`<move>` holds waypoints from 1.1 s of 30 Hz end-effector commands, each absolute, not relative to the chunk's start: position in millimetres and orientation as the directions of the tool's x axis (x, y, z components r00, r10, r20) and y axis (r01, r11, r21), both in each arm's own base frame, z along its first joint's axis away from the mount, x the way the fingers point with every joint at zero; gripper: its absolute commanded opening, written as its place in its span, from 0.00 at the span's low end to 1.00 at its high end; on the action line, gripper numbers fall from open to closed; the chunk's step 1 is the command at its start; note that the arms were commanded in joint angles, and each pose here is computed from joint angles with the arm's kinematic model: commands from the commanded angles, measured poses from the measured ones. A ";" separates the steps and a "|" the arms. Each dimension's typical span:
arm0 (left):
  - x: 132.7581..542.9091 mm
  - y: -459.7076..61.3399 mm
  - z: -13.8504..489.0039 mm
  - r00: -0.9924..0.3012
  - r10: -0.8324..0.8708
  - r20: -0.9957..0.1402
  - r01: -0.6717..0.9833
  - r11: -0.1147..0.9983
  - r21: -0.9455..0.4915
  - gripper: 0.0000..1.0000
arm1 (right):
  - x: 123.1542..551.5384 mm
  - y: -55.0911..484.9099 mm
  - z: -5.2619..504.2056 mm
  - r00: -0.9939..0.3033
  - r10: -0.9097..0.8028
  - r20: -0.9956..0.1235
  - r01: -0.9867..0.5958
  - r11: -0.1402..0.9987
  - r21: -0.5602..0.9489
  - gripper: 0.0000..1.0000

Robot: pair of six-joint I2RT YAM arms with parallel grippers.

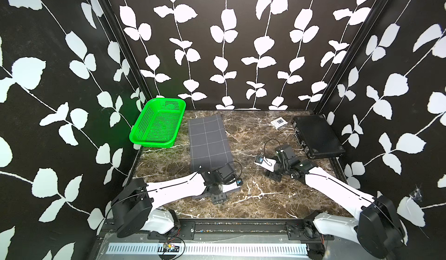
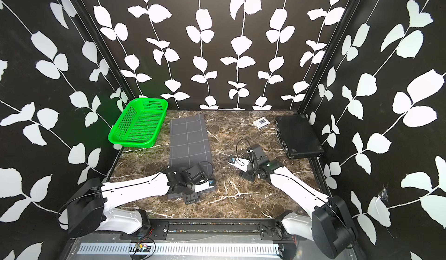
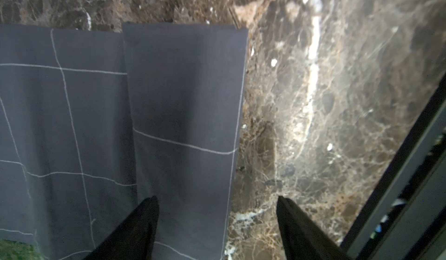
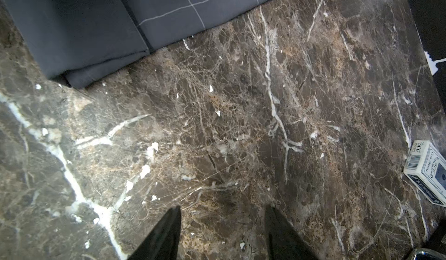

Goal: Roll up the pillowcase
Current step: Roll the pillowcase at the center of the board.

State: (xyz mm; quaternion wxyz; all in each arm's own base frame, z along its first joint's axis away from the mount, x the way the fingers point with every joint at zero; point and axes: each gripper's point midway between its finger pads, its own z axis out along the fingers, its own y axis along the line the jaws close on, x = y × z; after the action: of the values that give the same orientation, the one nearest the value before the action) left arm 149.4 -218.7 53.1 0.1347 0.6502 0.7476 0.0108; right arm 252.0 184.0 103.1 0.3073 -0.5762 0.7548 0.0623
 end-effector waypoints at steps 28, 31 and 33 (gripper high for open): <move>132.5 -220.9 50.5 -0.044 0.994 -0.103 0.996 0.052 0.070 0.00 | 248.2 184.7 106.2 -0.176 -0.809 -0.560 -0.907 0.354 -0.226 0.69; 117.3 -233.3 58.7 -0.065 0.987 -0.148 0.998 0.061 -0.031 0.00 | 245.5 184.4 106.3 -0.177 -0.810 -0.560 -0.911 0.351 -0.219 0.73; 111.9 -246.1 65.8 -0.090 0.977 -0.192 0.994 0.075 -0.082 0.00 | 243.8 184.4 106.2 -0.177 -0.808 -0.563 -0.912 0.349 -0.215 0.74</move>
State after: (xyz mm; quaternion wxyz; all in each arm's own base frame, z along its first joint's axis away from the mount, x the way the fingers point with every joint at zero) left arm 138.1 -236.6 56.3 0.0827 0.6844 0.7239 -0.0261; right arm 250.5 185.2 104.2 0.3072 -0.5656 0.7618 0.0735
